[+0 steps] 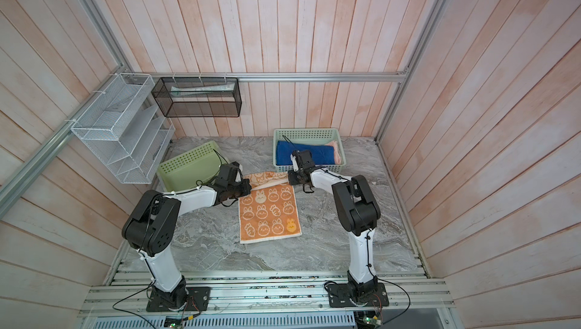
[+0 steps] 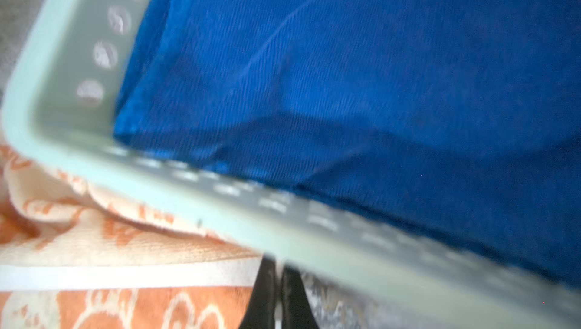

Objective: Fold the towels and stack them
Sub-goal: 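Fold the orange towel's far edge toward the robot with both grippers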

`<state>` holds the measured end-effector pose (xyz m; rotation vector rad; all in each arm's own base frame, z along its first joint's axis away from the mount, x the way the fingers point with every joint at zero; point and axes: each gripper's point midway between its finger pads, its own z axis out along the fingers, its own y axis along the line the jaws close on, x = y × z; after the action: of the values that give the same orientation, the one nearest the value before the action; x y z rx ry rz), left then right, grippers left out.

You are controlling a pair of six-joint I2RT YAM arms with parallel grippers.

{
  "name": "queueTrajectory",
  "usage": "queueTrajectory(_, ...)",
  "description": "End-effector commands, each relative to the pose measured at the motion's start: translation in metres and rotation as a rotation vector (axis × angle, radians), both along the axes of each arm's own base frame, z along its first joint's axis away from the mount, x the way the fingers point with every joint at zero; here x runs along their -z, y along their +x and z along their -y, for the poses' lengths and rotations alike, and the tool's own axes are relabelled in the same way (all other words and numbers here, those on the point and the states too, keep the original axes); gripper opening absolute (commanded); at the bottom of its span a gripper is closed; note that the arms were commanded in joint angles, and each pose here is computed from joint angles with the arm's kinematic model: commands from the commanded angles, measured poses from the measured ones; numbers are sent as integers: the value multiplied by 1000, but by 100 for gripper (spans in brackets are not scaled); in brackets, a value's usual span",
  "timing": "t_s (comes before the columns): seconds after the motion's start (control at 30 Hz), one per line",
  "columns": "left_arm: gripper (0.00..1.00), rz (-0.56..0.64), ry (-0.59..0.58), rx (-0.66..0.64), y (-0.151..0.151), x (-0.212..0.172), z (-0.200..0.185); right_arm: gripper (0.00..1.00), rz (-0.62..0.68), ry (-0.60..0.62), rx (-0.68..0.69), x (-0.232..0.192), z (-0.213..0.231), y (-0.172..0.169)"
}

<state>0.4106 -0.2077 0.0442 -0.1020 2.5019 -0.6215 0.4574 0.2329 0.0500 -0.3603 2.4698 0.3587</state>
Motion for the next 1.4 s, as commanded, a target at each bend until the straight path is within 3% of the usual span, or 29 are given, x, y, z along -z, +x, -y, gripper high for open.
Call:
queueTrajectory(0.0,0,-53,25,0,-27,12,-3,0,-4,29,-2,-7,-8,-23)
queueTrajectory(0.33,0,-129,58,-14,-101,29,-12,0,-148,74,-3,31,-14,-117)
queueTrajectory(0.53,0,-103,71,-34,-120,19,-29,0,-188,81,-10,43,-17,-152)
queueTrajectory(0.7,0,-33,78,-42,-99,-7,-36,0,-147,45,-12,31,-23,-128)
queueTrajectory(1.03,0,176,23,-42,1,-108,-62,0,3,68,3,-57,-33,-16)
queueTrajectory(1.2,0,236,11,-28,25,-150,-69,0,48,80,-12,-97,-37,-4)
queueTrajectory(1.37,0,270,-36,-13,14,-176,-66,0,53,100,-22,-124,-34,-14)
